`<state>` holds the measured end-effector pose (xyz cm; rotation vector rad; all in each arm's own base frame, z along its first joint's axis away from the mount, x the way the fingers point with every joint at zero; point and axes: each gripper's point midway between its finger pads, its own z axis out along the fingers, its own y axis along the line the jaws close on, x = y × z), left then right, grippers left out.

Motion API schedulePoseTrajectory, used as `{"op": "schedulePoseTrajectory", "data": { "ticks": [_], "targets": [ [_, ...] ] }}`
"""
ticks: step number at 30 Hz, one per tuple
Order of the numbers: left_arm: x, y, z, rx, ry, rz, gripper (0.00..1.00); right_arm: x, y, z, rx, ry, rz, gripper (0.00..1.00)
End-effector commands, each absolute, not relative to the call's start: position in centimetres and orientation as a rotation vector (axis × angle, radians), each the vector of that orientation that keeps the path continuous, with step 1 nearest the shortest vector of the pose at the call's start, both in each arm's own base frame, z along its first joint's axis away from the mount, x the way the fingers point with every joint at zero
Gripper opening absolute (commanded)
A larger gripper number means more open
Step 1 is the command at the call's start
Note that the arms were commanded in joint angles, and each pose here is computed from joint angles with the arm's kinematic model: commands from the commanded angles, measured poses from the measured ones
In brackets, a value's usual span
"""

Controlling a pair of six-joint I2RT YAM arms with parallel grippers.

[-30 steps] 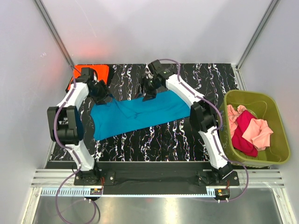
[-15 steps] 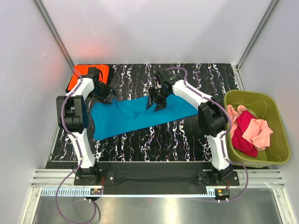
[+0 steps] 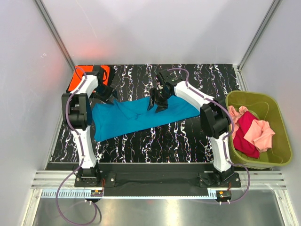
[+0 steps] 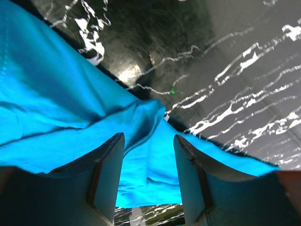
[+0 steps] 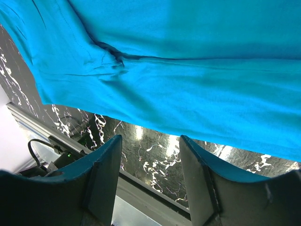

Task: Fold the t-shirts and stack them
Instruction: Fold the tshirt

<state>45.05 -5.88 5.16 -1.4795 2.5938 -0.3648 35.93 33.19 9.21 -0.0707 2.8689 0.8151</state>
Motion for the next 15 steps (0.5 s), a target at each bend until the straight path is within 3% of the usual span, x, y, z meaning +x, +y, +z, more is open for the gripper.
{"op": "schedulePoseTrajectory", "data": {
  "ticks": [1,6,11,15],
  "targets": [
    [46.3,-5.3,5.6,-1.505,2.557,-0.321,0.49,37.0,33.4,11.4,-0.114,2.791,0.824,0.59],
    [47.1,-6.5,4.9,-1.471,2.574,-0.338,0.39,36.9,32.8,11.6,-0.135,2.788,0.786,0.59],
    [47.6,-6.5,4.7,-1.445,2.580,-0.321,0.34,36.7,32.4,11.3,-0.145,2.798,0.768,0.59],
    [47.7,-6.3,4.8,-1.429,2.577,-0.304,0.20,36.7,32.4,11.1,-0.149,2.803,0.775,0.59]
  ]
}}
